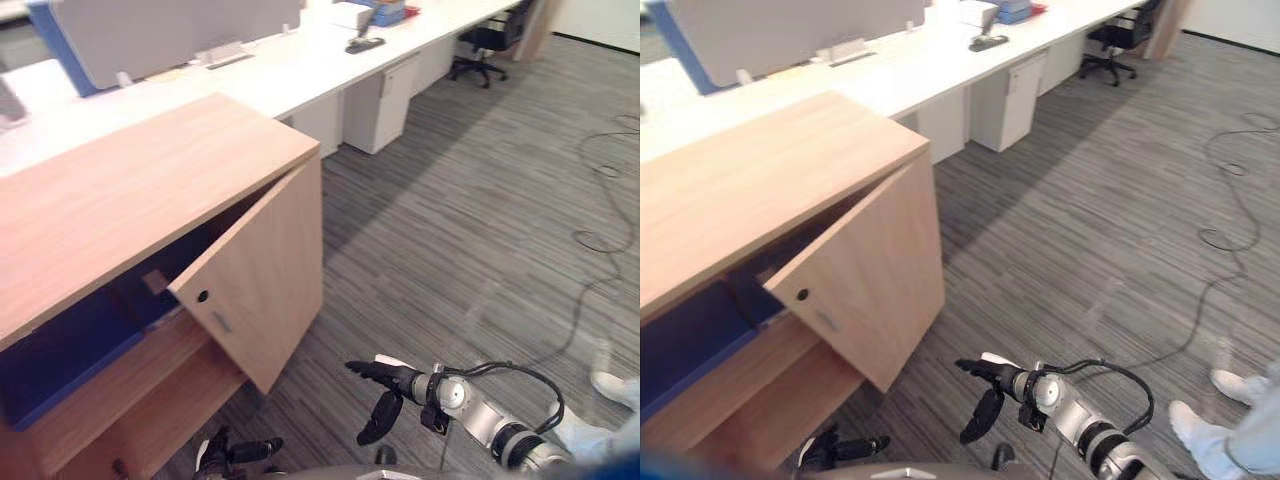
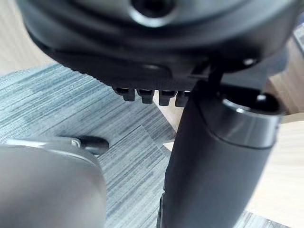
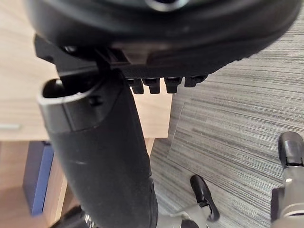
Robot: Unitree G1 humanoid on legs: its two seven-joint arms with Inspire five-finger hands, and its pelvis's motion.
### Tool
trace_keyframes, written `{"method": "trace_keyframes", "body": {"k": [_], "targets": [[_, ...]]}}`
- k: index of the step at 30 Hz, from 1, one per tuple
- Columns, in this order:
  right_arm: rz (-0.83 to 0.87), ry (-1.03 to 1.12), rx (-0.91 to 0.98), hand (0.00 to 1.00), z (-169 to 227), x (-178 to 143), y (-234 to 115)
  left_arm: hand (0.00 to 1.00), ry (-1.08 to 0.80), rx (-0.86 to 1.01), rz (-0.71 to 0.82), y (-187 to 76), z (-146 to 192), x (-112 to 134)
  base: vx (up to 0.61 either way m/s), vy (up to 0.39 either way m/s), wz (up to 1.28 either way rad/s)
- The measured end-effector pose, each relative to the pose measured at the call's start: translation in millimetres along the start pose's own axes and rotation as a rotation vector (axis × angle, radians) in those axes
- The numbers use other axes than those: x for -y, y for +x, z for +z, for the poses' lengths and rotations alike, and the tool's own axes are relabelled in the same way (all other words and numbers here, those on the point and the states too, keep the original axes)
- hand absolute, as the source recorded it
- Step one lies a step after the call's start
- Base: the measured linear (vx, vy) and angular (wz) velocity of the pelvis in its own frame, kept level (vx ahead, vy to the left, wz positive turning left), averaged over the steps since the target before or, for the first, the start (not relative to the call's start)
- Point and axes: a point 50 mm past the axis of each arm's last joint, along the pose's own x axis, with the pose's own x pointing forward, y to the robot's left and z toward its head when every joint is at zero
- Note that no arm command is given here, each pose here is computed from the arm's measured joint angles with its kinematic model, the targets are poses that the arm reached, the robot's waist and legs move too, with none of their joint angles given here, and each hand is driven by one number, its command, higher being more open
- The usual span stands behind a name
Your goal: Walk over to the cabinet, pick up the folder, carry it to the office cabinet, place the folder inside the office cabinet, then close the office cabinet door
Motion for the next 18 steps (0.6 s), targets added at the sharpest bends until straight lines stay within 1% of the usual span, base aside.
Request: {"method": "trace_keyframes", "body": {"k": [2,4,6,8,9,10,11,12,14,16,18], "targets": [[-0.094,0.118,-0.049,1.00,-13.1,-2.5,3.2,1.00,0.077,0.029,-0.025,0.8,7.5,7.7,-0.01,-0.012,1.97],[-0.152,0.174,-0.108,1.00,-22.7,-10.7,8.5,1.00,0.169,0.060,-0.022,3.3,19.1,9.1,-0.02,-0.150,2.56],[-0.148,0.206,-0.210,1.00,-34.7,-25.7,14.8,1.00,0.229,0.101,-0.006,6.0,33.8,3.9,-0.01,-0.256,2.32],[-0.130,0.168,-0.346,1.00,-52.6,-41.2,13.2,1.00,0.291,0.107,0.002,5.8,34.4,6.8,0.00,-0.360,1.70],[-0.128,0.174,-0.373,1.00,-58.0,-45.0,11.1,1.00,0.296,0.102,-0.005,5.4,33.0,9.3,0.00,-0.339,1.24],[-0.133,0.226,-0.415,1.00,-67.7,-54.8,6.9,1.00,0.290,0.095,-0.007,4.8,30.2,11.3,0.00,-0.203,0.82],[-0.147,0.265,-0.432,1.00,-70.8,-57.6,5.4,1.00,0.282,0.088,-0.001,4.2,27.3,10.2,0.04,-0.282,0.91],[-0.168,0.323,-0.433,1.00,-71.5,-61.4,5.4,1.00,0.255,0.085,0.013,2.9,22.8,7.6,0.05,-0.216,0.64],[-0.194,0.363,-0.435,1.00,-73.0,-63.3,4.5,1.00,0.244,0.091,0.015,2.6,22.6,7.3,0.05,-0.179,0.57],[-0.228,0.426,-0.436,1.00,-74.6,-65.4,3.5,1.00,0.232,0.107,0.026,3.4,27.0,1.7,0.03,-0.166,0.84],[-0.287,0.565,-0.443,1.00,-83.3,-69.7,-2.2,1.00,0.194,0.155,0.024,4.0,40.5,3.5,-0.01,-0.122,1.34]]}}
